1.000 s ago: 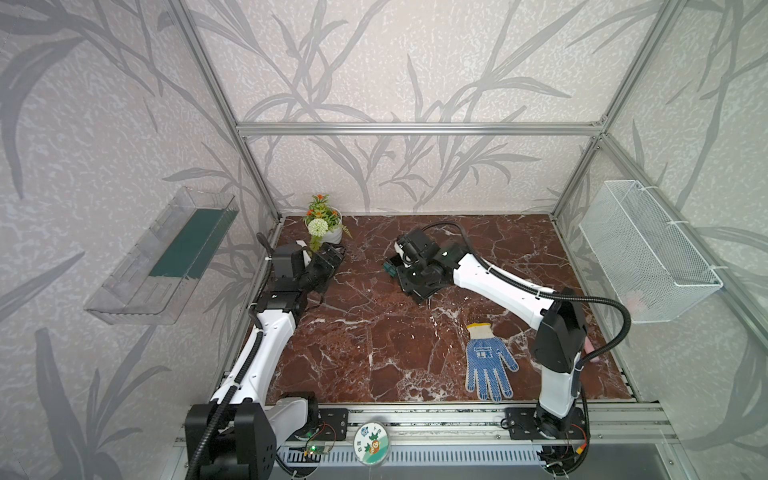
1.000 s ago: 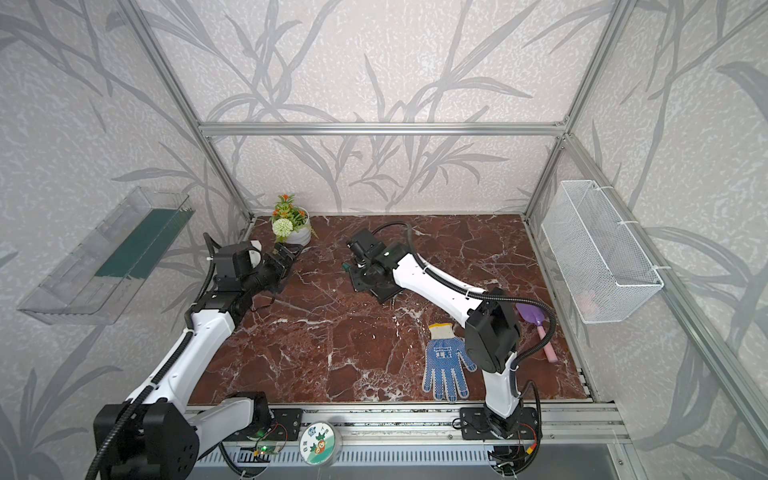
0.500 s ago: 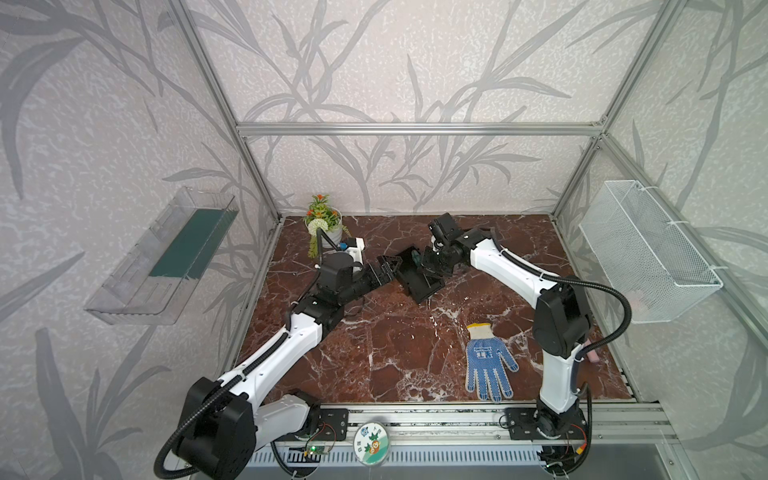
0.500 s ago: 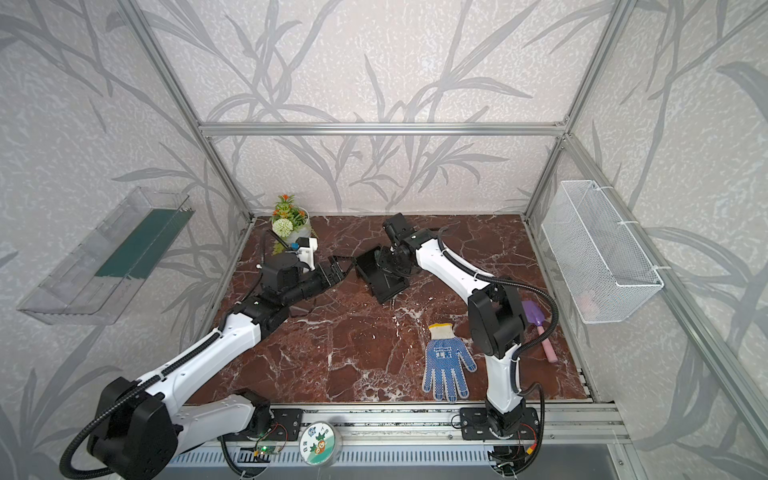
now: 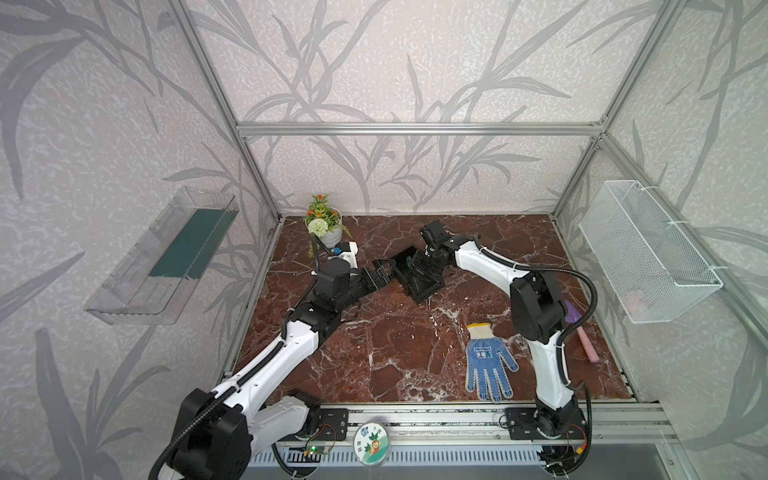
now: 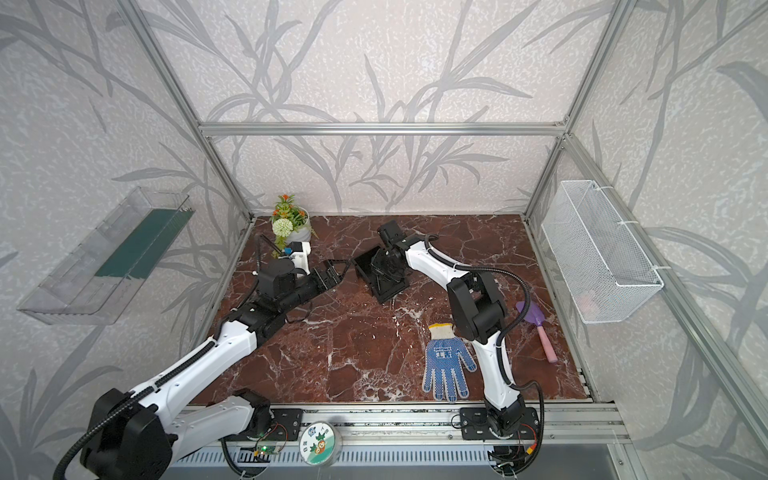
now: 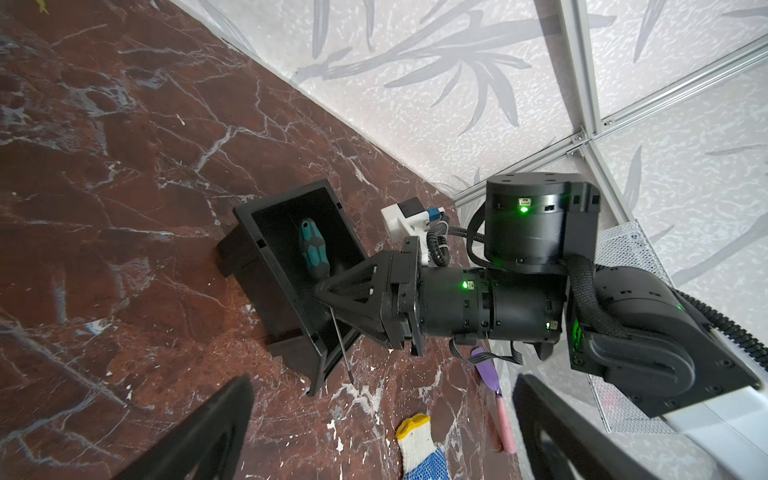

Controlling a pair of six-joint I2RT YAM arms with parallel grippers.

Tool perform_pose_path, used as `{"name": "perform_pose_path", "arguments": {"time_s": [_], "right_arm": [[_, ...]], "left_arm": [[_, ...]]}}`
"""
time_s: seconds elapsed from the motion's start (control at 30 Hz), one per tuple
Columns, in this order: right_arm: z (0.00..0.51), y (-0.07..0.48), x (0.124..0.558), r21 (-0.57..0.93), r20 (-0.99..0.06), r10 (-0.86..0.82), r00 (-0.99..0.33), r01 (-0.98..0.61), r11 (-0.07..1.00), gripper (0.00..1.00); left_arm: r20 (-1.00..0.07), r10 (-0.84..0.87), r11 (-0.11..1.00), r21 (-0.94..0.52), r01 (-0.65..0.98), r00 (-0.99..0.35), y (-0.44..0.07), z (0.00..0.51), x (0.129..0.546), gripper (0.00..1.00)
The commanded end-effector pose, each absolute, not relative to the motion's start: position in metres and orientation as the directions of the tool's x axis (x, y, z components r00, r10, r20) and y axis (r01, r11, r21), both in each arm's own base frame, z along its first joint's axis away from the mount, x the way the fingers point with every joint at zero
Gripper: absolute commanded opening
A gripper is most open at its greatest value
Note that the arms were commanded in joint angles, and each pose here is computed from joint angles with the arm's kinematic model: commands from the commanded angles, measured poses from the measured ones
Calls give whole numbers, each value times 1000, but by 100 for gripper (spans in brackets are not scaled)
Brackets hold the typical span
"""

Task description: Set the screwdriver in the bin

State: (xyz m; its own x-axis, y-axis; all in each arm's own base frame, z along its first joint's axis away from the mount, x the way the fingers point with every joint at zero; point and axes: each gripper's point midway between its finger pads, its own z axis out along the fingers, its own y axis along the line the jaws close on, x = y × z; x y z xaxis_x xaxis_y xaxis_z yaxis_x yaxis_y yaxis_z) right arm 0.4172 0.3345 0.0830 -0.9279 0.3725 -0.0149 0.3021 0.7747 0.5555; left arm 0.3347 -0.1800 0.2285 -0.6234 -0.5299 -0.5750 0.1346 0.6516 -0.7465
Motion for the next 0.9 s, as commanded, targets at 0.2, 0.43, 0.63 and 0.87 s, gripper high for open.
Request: {"name": "perform_pose_path", "arguments": {"time_s": [0.2, 0.43, 0.63, 0.87], "right_arm": [[76, 348, 465, 646, -125, 378, -918, 214, 733, 22], [80, 350, 472, 674, -159, 389, -907, 189, 715, 40], [108, 351, 470, 714, -208, 382, -900, 127, 689, 47], [161, 345, 456, 750, -302, 352, -886, 7, 661, 52]], "left_arm": [[-601, -497, 689, -712, 136, -627, -178, 230, 336, 99], [-605, -485, 713, -692, 115, -632, -172, 223, 331, 99], [-601, -478, 733, -675, 88, -640, -167, 213, 329, 99], [-630, -465, 782, -622, 44, -622, -151, 210, 332, 99]]}}
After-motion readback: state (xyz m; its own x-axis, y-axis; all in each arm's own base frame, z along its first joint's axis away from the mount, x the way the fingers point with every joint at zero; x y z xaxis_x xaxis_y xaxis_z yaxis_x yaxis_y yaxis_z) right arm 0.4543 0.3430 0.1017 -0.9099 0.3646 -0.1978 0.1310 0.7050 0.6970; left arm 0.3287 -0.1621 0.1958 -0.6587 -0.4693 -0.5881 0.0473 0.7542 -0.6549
